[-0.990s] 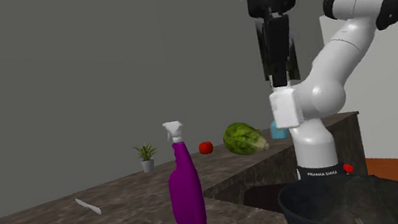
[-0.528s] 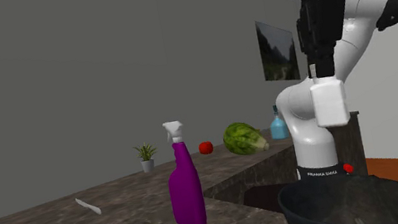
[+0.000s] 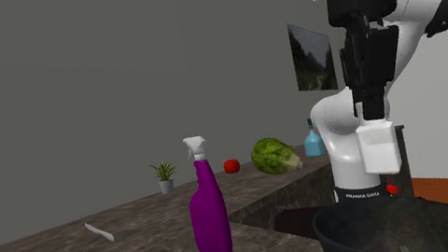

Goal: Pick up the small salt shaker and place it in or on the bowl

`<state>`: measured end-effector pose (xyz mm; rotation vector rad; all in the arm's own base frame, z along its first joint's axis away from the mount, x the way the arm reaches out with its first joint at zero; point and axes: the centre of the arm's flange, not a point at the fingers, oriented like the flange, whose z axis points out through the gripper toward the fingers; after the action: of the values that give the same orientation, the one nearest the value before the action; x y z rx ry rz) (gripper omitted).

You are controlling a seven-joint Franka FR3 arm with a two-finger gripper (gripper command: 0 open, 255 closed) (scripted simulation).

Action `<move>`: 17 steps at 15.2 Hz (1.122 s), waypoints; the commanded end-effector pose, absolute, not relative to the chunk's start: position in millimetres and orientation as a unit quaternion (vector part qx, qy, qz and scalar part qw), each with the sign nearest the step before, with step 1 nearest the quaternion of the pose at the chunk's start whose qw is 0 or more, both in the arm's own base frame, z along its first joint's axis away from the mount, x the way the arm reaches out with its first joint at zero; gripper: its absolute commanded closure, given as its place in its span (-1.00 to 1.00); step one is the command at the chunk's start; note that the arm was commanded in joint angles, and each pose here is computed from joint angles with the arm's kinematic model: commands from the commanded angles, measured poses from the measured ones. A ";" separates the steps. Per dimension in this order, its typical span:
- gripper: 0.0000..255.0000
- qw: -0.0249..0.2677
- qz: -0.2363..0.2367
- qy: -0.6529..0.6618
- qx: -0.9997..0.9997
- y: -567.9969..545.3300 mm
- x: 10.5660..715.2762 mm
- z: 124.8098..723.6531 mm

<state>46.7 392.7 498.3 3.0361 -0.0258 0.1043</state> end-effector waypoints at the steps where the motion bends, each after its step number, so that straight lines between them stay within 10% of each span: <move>1: 1.00 0.052 0.034 -0.009 0.998 393.2 46.8 487.1; 17: 1.00 0.052 0.034 -0.009 0.998 393.2 46.8 440.1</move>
<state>46.8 393.2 440.1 3.0363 -0.0260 0.1047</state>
